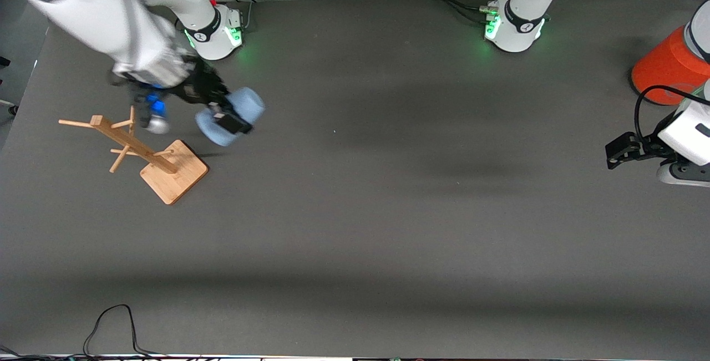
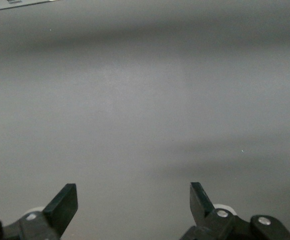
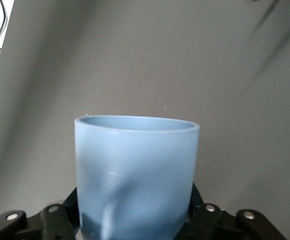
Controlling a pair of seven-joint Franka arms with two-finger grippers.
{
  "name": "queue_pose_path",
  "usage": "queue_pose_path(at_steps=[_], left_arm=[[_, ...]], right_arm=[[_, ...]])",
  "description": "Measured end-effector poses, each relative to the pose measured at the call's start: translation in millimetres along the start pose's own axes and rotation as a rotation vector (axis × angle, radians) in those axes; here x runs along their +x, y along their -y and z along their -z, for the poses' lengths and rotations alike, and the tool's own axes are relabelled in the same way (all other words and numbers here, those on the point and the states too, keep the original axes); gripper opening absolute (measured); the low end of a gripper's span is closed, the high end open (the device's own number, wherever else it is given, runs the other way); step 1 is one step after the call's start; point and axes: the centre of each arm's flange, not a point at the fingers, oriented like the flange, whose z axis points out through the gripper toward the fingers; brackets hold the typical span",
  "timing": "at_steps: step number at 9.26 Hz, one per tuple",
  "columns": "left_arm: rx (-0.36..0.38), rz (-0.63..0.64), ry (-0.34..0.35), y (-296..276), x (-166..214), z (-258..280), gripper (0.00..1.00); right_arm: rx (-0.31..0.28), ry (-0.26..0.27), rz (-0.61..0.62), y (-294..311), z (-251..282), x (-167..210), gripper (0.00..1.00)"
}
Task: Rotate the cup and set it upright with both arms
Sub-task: 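Carry the cup to mid-table and set it down on its side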
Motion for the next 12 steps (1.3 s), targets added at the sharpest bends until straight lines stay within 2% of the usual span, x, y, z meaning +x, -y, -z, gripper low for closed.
queue_pose_path(at_steps=[2, 4, 6, 9, 12], left_arm=[[0.0, 0.0, 0.001, -0.3, 0.1, -0.7, 1.0], [0.0, -0.001, 0.002, -0.4, 0.2, -0.9, 1.0], [0.0, 0.0, 0.0, -0.2, 0.1, 0.0, 1.0], [0.003, 0.001, -0.012, -0.2, -3.7, 8.6, 1.0], [0.004, 0.0, -0.012, -1.7, -8.7, 10.7, 1.0]], right_arm=[[0.01, -0.061, 0.002, 38.2, -57.4, -65.6, 0.78], [-0.001, -0.078, 0.022, 50.1, -111.2, -113.0, 0.78], [0.027, -0.064, -0.006, 55.4, -152.2, -150.7, 0.78], [0.06, -0.059, -0.096, 51.1, -240.5, -218.1, 0.78], [0.027, -0.086, -0.284, 38.8, -305.6, -255.8, 0.78]])
